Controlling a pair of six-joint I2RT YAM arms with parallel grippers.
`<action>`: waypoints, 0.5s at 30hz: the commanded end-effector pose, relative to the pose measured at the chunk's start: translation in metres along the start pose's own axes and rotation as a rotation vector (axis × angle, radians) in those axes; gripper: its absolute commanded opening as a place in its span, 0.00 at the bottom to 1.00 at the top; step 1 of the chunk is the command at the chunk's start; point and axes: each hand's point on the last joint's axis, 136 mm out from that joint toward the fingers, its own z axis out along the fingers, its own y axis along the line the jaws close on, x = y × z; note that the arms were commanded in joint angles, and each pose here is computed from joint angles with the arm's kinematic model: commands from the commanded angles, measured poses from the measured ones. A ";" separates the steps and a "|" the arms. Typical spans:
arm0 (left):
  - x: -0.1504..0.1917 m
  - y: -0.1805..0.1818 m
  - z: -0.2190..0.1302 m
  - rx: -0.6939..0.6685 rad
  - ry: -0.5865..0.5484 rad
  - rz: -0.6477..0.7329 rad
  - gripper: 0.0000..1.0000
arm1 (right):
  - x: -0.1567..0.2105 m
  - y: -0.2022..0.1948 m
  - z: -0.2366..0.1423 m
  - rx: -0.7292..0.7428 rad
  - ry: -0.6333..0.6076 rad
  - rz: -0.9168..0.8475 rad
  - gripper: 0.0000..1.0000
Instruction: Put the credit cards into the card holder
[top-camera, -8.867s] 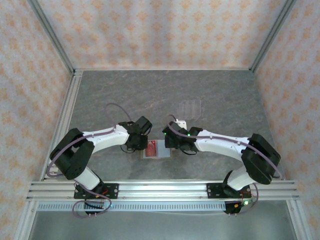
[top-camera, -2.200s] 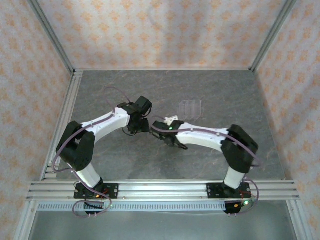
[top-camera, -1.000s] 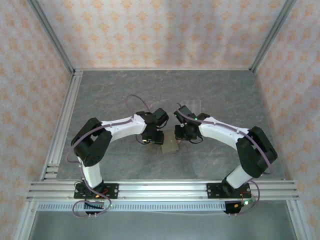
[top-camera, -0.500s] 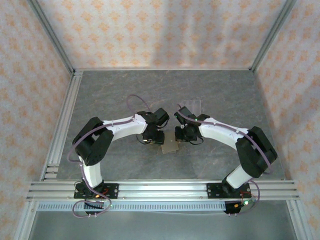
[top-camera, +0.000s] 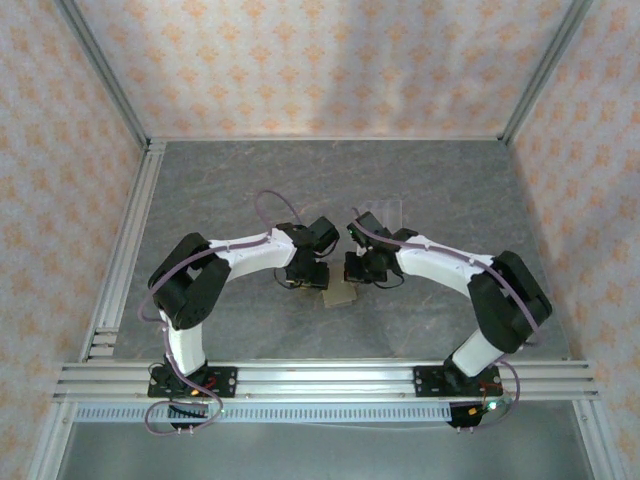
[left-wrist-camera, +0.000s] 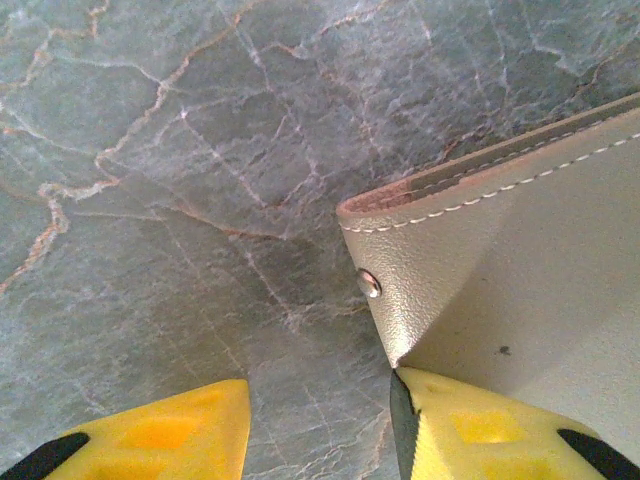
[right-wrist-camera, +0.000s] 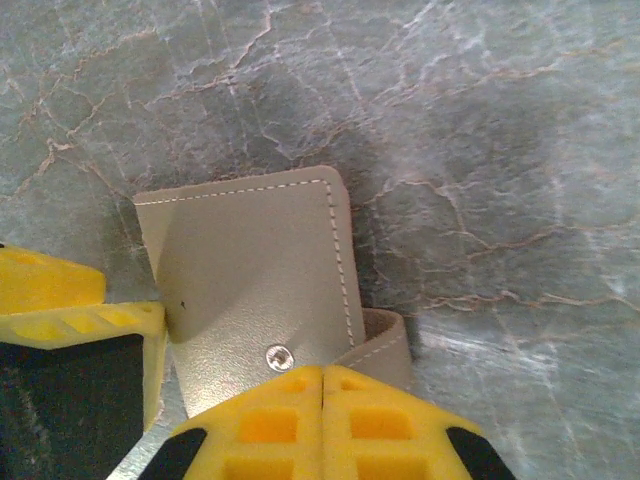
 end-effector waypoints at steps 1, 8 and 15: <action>0.002 0.000 0.010 -0.013 0.006 0.004 0.43 | -0.007 0.013 0.002 -0.072 -0.003 0.022 0.00; 0.001 -0.002 0.010 -0.011 0.004 0.010 0.43 | -0.006 0.020 0.010 -0.116 0.026 0.039 0.00; 0.001 -0.003 0.011 -0.010 0.005 0.012 0.42 | -0.009 0.025 0.012 -0.131 0.037 0.041 0.00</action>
